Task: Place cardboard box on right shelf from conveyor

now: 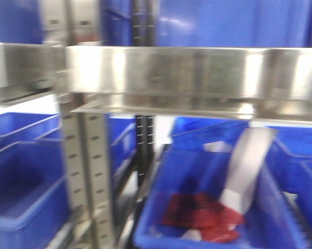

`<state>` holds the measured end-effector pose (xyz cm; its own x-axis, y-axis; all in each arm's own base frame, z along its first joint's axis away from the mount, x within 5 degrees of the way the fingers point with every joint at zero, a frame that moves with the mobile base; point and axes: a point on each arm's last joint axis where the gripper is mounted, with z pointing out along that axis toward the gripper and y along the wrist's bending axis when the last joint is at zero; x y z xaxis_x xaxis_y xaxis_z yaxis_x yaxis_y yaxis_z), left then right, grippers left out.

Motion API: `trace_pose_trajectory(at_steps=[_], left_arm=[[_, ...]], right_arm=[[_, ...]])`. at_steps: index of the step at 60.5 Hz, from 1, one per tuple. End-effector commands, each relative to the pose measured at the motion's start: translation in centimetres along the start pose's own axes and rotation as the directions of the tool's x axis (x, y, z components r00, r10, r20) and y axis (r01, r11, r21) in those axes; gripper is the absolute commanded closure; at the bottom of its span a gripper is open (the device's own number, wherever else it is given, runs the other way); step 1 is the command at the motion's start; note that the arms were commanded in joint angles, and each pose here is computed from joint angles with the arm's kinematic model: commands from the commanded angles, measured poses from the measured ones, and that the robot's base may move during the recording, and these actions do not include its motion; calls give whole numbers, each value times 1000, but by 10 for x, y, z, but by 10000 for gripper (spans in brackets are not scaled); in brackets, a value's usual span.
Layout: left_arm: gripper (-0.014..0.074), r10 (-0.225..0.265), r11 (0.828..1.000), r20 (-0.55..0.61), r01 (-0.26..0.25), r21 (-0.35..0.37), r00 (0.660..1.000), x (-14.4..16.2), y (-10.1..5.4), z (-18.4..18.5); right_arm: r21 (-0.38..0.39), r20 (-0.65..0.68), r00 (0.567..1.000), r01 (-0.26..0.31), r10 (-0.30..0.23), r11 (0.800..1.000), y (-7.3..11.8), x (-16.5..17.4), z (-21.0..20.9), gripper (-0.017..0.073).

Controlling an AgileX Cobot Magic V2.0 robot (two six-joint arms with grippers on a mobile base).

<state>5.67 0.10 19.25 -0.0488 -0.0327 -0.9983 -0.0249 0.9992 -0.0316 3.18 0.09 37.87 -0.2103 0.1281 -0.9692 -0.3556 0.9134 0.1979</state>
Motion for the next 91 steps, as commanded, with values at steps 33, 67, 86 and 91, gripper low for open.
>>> trace_pose_trajectory(at_steps=[33, 67, 86, 91], left_arm=[[710, -6, 1000, 90, 5, 4, 996, -6, 0, -1], [710, -6, 1000, 90, 5, 4, 996, -6, 0, -1], [710, -6, 1000, 90, 5, 4, 996, -6, 0, -1], [710, -6, 1000, 90, 5, 4, 996, -6, 0, -1]], right_arm=[[-22, 109, 994, 27, -25, 999, 4, -15, -2, 351], [-22, 109, 994, 27, -25, 999, 4, -15, -2, 351], [-22, 109, 994, 26, -24, 999, 4, -15, -2, 351], [-25, 113, 993, 27, -24, 999, 4, -16, -2, 351]])
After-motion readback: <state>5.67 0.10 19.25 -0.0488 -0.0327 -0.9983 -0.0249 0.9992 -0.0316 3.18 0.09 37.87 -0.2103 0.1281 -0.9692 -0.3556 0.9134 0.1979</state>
